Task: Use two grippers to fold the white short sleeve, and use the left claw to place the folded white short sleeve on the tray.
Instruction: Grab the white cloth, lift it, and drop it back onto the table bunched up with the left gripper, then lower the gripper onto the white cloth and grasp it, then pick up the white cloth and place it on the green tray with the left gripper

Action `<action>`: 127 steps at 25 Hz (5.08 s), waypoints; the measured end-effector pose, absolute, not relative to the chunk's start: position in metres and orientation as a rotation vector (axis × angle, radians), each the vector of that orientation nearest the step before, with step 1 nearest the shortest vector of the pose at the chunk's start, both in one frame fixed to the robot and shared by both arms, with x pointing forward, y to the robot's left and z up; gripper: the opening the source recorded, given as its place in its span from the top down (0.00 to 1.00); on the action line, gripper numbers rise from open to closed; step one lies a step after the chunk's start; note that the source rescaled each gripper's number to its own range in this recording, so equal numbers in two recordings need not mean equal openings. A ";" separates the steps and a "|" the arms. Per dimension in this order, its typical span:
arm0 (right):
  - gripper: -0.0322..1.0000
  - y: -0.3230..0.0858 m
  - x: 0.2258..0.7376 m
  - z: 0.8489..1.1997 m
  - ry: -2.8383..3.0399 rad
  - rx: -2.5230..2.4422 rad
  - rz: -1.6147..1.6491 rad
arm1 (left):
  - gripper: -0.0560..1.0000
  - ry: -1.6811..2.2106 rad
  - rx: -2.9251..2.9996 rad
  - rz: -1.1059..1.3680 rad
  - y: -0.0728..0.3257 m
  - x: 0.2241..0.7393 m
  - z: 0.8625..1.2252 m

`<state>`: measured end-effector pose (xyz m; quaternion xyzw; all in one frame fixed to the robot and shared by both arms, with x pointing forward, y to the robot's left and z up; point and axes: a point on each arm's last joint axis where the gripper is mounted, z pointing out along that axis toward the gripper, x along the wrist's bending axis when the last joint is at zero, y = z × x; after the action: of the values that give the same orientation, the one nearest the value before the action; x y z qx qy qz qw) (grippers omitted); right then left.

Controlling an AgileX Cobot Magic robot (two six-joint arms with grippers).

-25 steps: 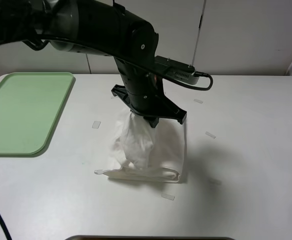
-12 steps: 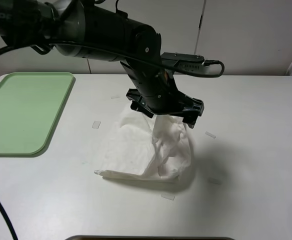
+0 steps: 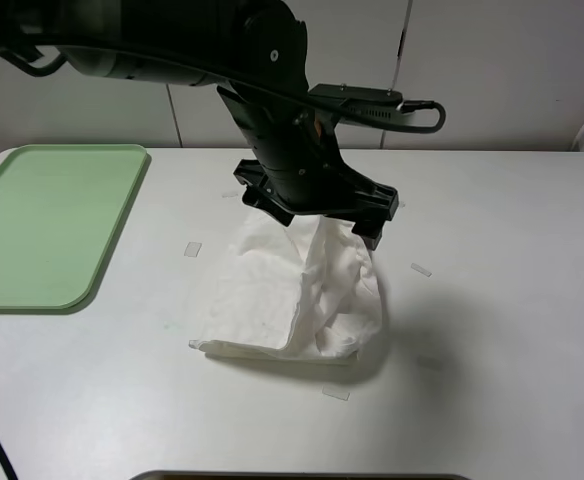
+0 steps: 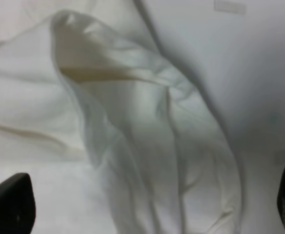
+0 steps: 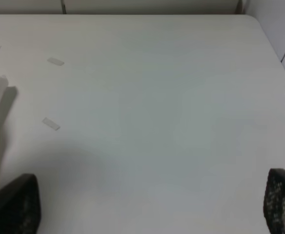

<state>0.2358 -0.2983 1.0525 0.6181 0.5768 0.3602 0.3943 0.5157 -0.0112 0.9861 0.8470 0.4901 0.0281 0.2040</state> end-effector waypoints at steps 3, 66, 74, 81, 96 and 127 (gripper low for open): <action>0.00 -0.298 0.236 1.052 1.463 1.568 0.914 | 0.00 1.414 2.353 0.038 -0.007 0.511 0.972; 0.00 -0.298 0.236 1.052 1.463 1.568 0.914 | 0.00 1.763 2.413 -0.095 0.058 0.544 0.902; 0.00 -0.298 0.236 1.052 1.463 1.568 0.914 | 0.00 1.776 2.437 -0.111 0.053 0.543 0.878; 0.00 -0.298 0.236 1.052 1.463 1.568 0.914 | 0.13 1.745 2.433 -0.105 0.042 0.539 0.868; 0.00 -0.298 0.236 1.052 1.463 1.568 0.914 | 0.41 1.755 2.558 -0.013 0.070 0.553 0.873; 0.00 -0.298 0.236 1.052 1.463 1.568 0.914 | 0.84 1.941 2.545 0.299 0.192 0.601 0.926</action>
<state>0.2358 -0.2983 1.0525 0.6181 0.5768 0.3602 0.3943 0.6010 0.1917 0.9262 0.7911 0.6034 0.0929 -0.0366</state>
